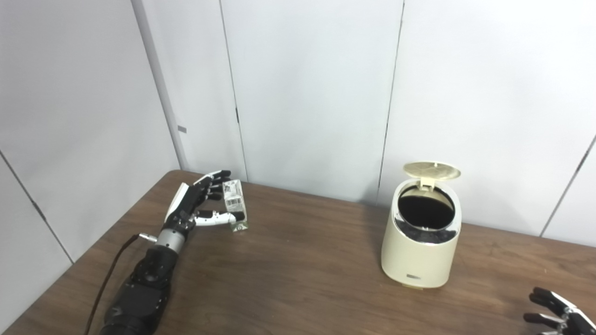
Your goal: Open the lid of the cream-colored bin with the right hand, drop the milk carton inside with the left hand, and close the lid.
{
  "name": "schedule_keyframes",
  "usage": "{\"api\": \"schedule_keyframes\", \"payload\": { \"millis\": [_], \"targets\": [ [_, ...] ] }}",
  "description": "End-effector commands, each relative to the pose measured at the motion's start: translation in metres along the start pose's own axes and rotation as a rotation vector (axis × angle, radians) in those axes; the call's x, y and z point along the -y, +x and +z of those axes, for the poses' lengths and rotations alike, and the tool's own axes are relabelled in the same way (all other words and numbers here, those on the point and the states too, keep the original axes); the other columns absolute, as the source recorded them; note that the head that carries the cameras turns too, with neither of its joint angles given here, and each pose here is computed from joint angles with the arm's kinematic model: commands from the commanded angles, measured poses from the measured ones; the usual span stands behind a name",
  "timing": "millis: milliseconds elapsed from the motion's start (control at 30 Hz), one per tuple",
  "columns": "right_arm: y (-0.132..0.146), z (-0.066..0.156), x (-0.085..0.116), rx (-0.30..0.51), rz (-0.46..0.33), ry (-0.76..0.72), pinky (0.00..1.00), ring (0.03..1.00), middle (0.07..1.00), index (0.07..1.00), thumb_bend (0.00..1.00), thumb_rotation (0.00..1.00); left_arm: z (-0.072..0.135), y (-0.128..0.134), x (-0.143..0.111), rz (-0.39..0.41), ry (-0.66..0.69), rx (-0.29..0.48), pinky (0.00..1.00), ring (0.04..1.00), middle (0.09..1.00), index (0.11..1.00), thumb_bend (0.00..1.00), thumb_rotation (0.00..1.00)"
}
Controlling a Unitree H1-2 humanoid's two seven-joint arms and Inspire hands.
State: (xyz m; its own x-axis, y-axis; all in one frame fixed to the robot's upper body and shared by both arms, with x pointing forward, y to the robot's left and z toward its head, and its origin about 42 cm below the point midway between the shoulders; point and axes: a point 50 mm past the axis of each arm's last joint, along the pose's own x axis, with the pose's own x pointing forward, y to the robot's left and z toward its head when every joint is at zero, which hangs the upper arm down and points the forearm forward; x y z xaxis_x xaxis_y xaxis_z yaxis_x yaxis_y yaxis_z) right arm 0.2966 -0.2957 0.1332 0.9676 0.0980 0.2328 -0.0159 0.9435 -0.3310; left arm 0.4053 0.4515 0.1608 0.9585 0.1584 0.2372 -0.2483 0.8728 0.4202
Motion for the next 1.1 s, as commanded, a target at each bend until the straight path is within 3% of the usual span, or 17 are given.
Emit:
{"api": "schedule_keyframes", "payload": {
  "millis": [0, 167, 500, 800, 1000, 1033, 1067],
  "targets": [
    [0.005, 0.015, 0.008, 0.088, -0.014, -0.004, 0.49, 0.686, 0.806, 0.794, 1.0, 0.55, 0.02, 0.019, -0.009, 0.036, -0.026, 0.082, 0.68, 0.736, 0.781, 0.805, 0.97, 0.11],
    [0.004, 0.015, 0.007, 0.079, -0.018, -0.018, 0.49, 0.682, 0.809, 0.797, 1.0, 0.56, 0.017, 0.019, -0.004, 0.033, -0.029, 0.066, 0.68, 0.734, 0.773, 0.797, 0.95, 0.08],
    [0.006, 0.014, 0.005, 0.085, -0.009, -0.009, 0.5, 0.7, 0.825, 0.811, 1.0, 0.54, 0.016, 0.022, -0.002, 0.038, -0.014, 0.058, 0.65, 0.712, 0.765, 0.792, 0.95, 0.12],
    [0.001, 0.015, 0.005, 0.085, -0.002, -0.02, 0.52, 0.707, 0.837, 0.822, 1.0, 0.53, 0.013, 0.017, 0.003, 0.123, -0.066, 0.053, 0.57, 0.618, 0.669, 0.724, 0.93, 0.04],
    [-0.001, 0.016, 0.006, 0.074, -0.003, -0.017, 0.53, 0.711, 0.841, 0.824, 1.0, 0.53, 0.015, 0.017, 0.005, 0.209, -0.024, 0.059, 0.44, 0.489, 0.539, 0.603, 0.83, 0.0],
    [-0.001, 0.016, 0.006, 0.075, -0.002, -0.016, 0.53, 0.712, 0.841, 0.825, 1.0, 0.53, 0.016, 0.018, 0.005, 0.216, -0.029, 0.063, 0.43, 0.471, 0.508, 0.585, 0.66, 0.0],
    [-0.001, 0.017, 0.006, 0.075, -0.001, -0.015, 0.53, 0.711, 0.842, 0.826, 1.0, 0.53, 0.017, 0.018, 0.006, 0.219, -0.034, 0.065, 0.42, 0.455, 0.478, 0.558, 0.59, 0.0]
  ]
}}
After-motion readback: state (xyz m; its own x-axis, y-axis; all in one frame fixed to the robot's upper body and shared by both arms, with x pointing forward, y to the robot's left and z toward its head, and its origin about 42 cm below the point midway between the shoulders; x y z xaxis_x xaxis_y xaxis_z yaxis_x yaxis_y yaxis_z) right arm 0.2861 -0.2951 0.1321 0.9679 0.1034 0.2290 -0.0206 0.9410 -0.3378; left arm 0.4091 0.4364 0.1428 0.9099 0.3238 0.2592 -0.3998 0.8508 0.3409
